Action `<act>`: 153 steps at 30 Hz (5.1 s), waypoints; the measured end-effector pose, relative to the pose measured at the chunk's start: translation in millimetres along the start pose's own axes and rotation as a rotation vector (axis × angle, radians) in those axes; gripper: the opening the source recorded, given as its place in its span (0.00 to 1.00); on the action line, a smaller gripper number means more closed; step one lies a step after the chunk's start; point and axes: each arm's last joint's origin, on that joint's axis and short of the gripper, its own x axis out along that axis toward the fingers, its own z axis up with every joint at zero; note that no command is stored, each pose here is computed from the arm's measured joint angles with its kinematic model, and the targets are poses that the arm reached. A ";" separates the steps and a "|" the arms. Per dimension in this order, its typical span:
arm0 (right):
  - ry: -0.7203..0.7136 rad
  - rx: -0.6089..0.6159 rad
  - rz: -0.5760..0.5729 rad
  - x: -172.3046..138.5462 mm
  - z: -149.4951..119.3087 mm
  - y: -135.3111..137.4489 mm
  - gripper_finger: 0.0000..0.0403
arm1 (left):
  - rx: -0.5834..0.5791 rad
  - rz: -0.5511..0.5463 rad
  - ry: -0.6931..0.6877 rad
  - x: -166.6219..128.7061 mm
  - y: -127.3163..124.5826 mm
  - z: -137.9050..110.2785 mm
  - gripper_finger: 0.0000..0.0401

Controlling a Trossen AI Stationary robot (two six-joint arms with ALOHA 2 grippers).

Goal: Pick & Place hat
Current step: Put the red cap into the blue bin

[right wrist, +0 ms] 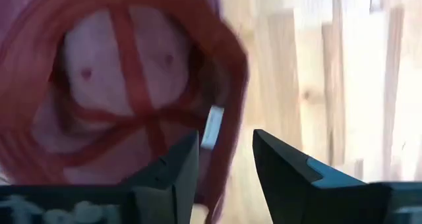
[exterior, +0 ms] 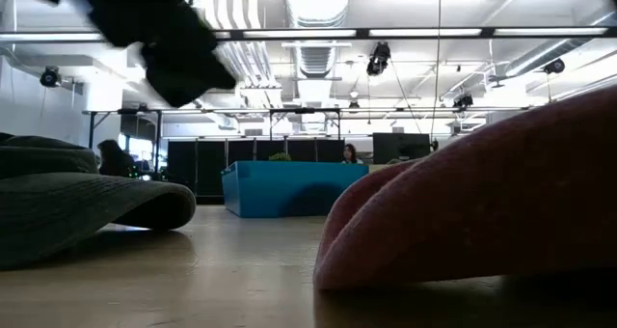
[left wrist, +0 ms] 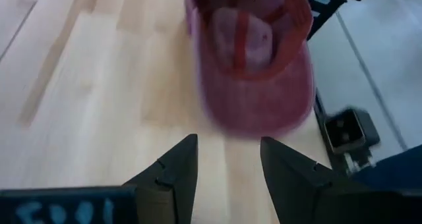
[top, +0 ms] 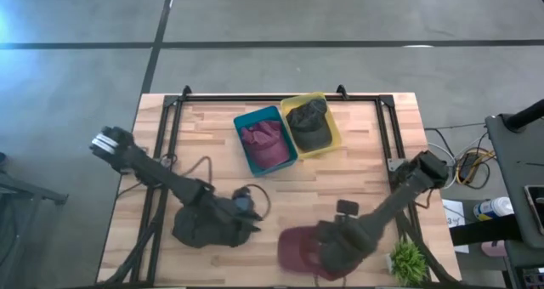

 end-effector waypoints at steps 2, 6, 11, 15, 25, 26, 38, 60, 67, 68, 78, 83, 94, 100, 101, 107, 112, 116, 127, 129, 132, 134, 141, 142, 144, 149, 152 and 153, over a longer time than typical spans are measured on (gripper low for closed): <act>-0.003 0.015 -0.003 -3.9 -14.7 5.9 0.33 | 0.042 -0.006 -0.008 16.5 -9.7 11.9 0.39; 0.020 0.072 -0.070 -5.8 -47.4 14.1 0.32 | 0.080 0.017 0.038 48.3 -20.9 22.3 0.39; 0.000 0.253 -0.066 -10.2 -81.4 21.9 0.32 | 0.066 -0.001 0.094 86.0 -31.4 27.9 0.39; -0.019 0.365 -0.050 -17.0 -102.7 22.8 0.33 | 0.065 -0.042 0.122 111.2 -41.5 33.9 0.39; 0.047 0.254 0.027 12.3 -133.9 36.1 0.30 | 0.089 -0.018 0.264 157.9 -41.9 20.7 0.39; 0.048 0.239 0.017 17.4 -134.7 35.1 0.30 | 0.086 -0.013 0.272 160.4 -41.1 18.6 0.39; 0.016 0.079 0.055 81.9 -102.8 18.9 0.30 | -0.038 0.062 0.298 154.2 -35.5 11.1 0.39; -0.317 -0.016 0.279 121.6 20.5 9.8 0.24 | -0.018 0.122 0.194 154.0 -34.0 18.3 0.39; -0.217 -0.044 0.266 119.6 25.9 2.0 0.25 | -0.019 0.149 0.240 152.2 -32.5 14.5 0.39; -0.190 -0.050 0.233 115.4 21.4 -2.5 0.25 | -0.019 0.156 0.255 151.2 -33.6 12.9 0.39; -0.087 0.061 -0.063 85.2 -16.4 -48.6 0.24 | -0.071 0.231 0.342 129.4 -54.3 0.3 0.39; -0.177 0.159 -0.001 62.3 -18.8 -58.3 0.25 | -0.047 0.306 0.223 103.3 -63.3 22.0 0.39; -0.376 0.328 0.328 29.7 -20.1 -52.6 0.32 | 0.035 0.472 0.155 36.5 -44.7 61.8 0.39; -0.336 0.329 0.348 39.5 -18.8 -44.6 0.42 | -0.011 0.379 0.286 49.7 0.8 61.6 0.40; -0.327 0.330 0.350 40.8 -19.1 -43.2 0.43 | -0.030 0.353 0.299 51.2 6.0 61.4 0.40; -0.310 0.340 0.345 45.1 -22.9 -37.1 0.51 | -0.021 0.244 0.349 55.4 15.1 57.9 0.40; -0.302 0.342 0.331 49.7 -22.5 -34.9 0.53 | 0.005 0.193 0.360 57.8 12.7 54.8 0.40; -0.296 0.339 0.316 54.3 -21.7 -32.9 0.54 | -0.002 0.189 0.332 61.2 16.7 55.7 0.40; -0.297 0.327 0.314 55.3 -21.5 -32.2 0.54 | -0.034 0.116 0.350 83.4 28.4 35.5 0.40; -0.297 0.326 0.313 55.6 -21.4 -32.1 0.54 | -0.039 0.087 0.361 89.0 29.1 32.1 0.40; -0.297 0.322 0.311 55.8 -21.5 -32.1 0.54 | -0.051 0.039 0.398 98.2 30.9 24.6 0.39; -0.297 0.322 0.311 55.8 -21.5 -32.1 0.54 | -0.055 0.032 0.418 101.3 32.0 21.1 0.36; -0.298 0.320 0.314 55.6 -21.9 -31.5 0.54 | -0.047 -0.016 0.393 95.3 26.8 29.6 0.04; -0.298 0.321 0.314 55.5 -21.9 -31.5 0.54 | -0.049 -0.028 0.390 93.5 25.6 31.5 0.03; -0.300 0.325 0.321 53.8 -22.1 -32.2 0.54 | -0.071 -0.036 0.390 88.8 24.3 34.8 0.02; -0.345 0.330 0.369 35.9 -27.0 -38.0 0.52 | -0.124 -0.052 0.339 57.5 14.3 56.9 0.01; -0.390 0.324 0.416 24.1 -28.5 -40.7 0.51 | -0.150 -0.057 0.287 38.4 8.6 70.2 0.01; -0.401 0.315 0.429 22.3 -27.8 -40.4 0.51 | -0.156 -0.060 0.275 33.9 7.7 73.2 0.01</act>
